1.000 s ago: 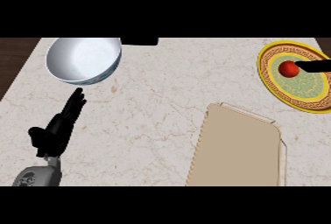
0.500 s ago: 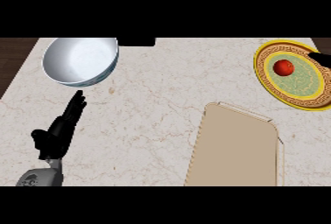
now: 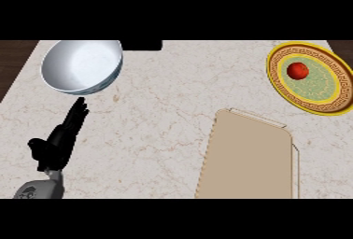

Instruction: Pick the tomato from the tray and place it in the plate

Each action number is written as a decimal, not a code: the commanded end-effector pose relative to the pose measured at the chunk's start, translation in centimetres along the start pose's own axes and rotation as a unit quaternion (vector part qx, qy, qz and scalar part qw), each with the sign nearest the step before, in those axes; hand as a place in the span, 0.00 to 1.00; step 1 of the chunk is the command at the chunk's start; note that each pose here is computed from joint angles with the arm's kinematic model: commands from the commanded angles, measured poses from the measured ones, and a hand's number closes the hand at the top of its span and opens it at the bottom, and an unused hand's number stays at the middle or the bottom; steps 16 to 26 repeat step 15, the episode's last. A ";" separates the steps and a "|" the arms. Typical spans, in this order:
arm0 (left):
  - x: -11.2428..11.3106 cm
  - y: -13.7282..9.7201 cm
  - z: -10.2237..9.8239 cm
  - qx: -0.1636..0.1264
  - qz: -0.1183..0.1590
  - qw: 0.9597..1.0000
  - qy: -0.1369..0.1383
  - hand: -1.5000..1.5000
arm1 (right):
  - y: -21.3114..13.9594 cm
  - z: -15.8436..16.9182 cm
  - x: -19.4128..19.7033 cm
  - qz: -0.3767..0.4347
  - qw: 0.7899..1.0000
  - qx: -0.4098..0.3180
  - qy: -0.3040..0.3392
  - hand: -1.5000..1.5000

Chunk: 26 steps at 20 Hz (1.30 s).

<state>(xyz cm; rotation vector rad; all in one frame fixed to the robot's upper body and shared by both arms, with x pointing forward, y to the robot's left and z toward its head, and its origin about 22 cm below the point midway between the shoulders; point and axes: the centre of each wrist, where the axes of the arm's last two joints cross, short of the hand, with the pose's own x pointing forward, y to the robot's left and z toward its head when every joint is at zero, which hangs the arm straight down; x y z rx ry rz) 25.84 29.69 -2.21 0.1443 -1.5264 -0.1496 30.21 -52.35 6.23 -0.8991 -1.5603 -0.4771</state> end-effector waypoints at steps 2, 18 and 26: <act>-0.5 0.7 1.0 -0.003 0.003 1.000 0.001 0.50 | -4.6 1.6 -3.0 0.003 1.000 0.017 -0.024 0.00; 0.8 -1.0 -0.8 -0.003 0.004 1.000 -0.007 0.50 | -11.3 3.8 -5.5 0.039 0.998 0.037 -0.041 0.00; 0.8 -1.0 -0.8 -0.003 0.004 1.000 -0.007 0.50 | -11.3 3.8 -5.5 0.039 0.998 0.037 -0.041 0.00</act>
